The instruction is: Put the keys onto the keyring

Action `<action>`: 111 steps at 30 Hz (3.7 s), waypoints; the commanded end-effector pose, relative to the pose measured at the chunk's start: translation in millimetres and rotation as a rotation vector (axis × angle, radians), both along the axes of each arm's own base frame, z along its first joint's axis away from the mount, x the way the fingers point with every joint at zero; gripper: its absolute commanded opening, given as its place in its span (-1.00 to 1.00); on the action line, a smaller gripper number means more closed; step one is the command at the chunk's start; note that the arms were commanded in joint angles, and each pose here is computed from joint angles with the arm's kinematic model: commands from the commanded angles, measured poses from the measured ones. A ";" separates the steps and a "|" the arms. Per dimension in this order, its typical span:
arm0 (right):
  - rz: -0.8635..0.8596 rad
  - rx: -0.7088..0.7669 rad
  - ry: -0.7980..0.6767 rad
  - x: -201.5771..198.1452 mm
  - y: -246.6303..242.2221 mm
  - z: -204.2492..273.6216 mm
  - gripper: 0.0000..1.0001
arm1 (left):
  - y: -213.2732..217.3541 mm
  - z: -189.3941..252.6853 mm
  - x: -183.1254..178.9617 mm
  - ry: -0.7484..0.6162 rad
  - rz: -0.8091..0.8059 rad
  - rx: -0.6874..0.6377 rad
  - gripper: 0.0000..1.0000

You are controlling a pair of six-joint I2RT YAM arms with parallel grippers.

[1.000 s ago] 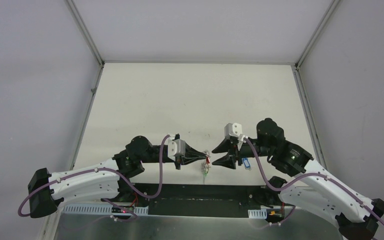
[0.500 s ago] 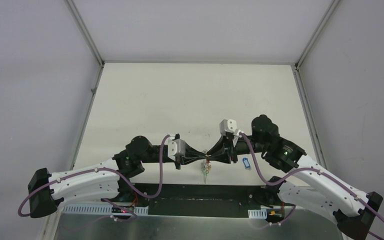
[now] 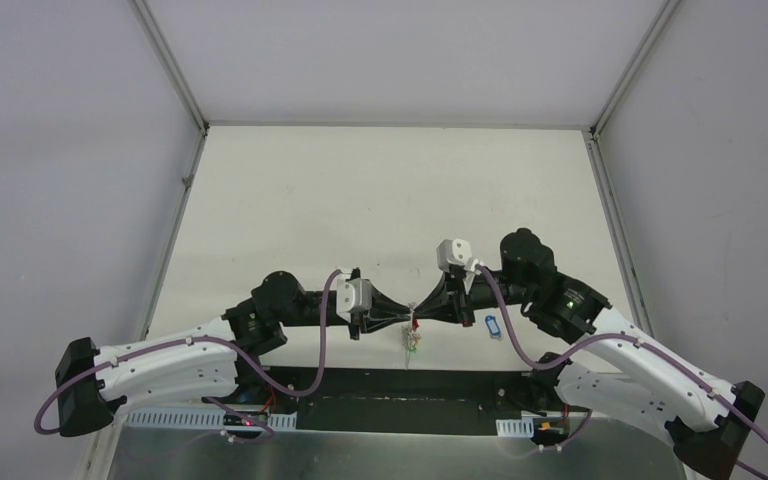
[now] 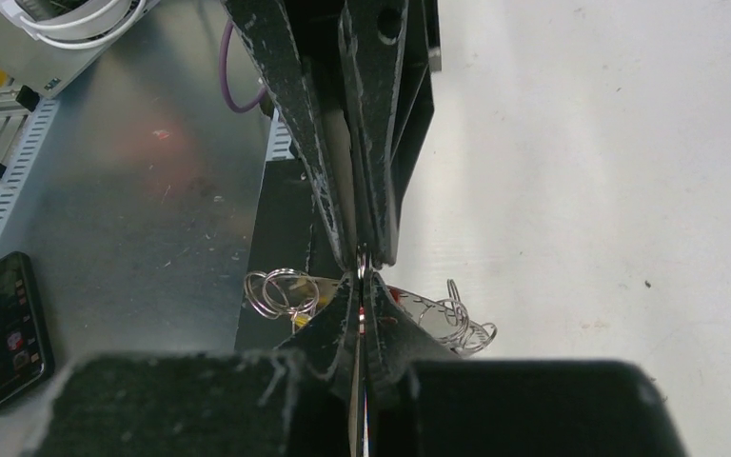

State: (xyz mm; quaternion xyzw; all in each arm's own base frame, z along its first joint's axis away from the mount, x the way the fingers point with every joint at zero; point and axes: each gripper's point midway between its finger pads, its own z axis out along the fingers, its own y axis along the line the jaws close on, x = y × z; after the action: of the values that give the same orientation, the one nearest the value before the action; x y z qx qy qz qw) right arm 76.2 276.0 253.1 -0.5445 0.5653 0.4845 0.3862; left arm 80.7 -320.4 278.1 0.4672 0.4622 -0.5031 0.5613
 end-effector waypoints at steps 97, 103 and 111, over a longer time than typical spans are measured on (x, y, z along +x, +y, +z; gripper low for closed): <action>-0.051 -0.132 0.015 1.9 -17.2 -31.1 -1.00 | -0.2 59.7 0.4 -0.061 0.037 -0.178 -1.00; -0.052 -0.180 0.015 4.7 -18.8 -38.5 -1.00 | -0.7 61.6 3.0 -0.066 0.050 -0.185 -1.00; -0.052 -0.159 -0.005 7.7 -15.1 -30.6 -1.00 | -10.1 50.4 6.4 -0.035 0.046 -0.133 -1.00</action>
State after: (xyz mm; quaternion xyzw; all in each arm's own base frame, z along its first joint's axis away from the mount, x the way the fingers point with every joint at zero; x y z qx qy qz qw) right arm 82.7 260.4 210.5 -0.5534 0.6262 0.4285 0.3436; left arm 89.1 -329.3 289.1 0.4546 0.4674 -0.4907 0.5780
